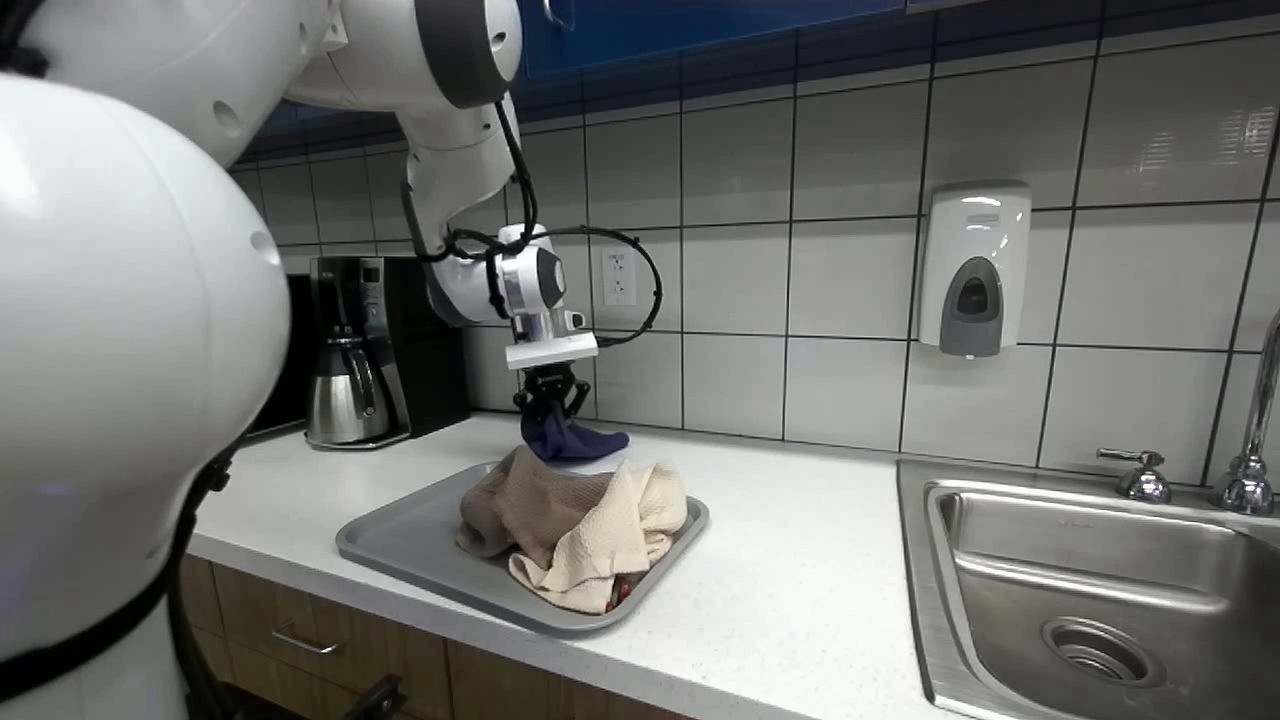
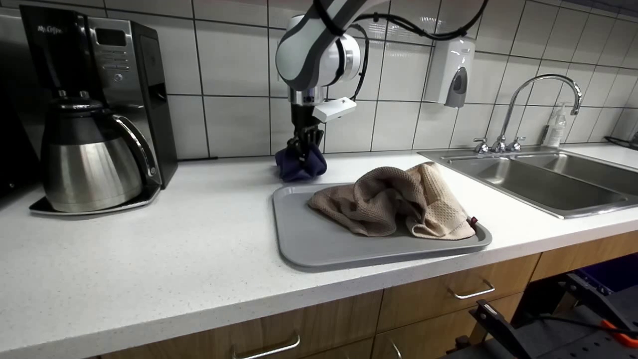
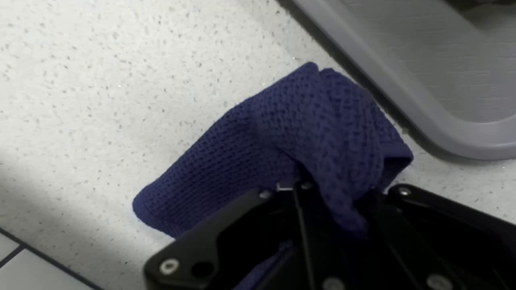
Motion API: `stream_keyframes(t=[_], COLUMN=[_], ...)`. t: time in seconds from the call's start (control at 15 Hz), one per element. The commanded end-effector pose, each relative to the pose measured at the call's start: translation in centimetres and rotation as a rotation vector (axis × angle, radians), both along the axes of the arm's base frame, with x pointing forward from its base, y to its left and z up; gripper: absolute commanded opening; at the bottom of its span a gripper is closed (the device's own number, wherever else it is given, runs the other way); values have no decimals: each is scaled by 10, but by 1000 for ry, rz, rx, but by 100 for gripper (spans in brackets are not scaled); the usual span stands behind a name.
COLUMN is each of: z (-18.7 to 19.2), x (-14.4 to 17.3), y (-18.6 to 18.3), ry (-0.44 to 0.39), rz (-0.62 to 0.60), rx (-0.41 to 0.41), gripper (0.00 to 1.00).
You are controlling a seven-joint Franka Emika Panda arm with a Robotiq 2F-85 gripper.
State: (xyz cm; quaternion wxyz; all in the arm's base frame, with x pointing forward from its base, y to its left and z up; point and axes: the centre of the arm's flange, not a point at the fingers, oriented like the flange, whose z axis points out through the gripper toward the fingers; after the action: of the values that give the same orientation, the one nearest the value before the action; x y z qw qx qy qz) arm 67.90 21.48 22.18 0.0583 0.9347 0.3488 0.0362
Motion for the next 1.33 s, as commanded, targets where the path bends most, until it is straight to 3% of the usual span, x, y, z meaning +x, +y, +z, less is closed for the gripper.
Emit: stream_keyframes(t=[0.0,1.27], z=[33,89], x=[-26,-116], y=[2,25], ry=[1,-56], rz=[-27,-140], rx=[-47,-40], gripper=[2,2])
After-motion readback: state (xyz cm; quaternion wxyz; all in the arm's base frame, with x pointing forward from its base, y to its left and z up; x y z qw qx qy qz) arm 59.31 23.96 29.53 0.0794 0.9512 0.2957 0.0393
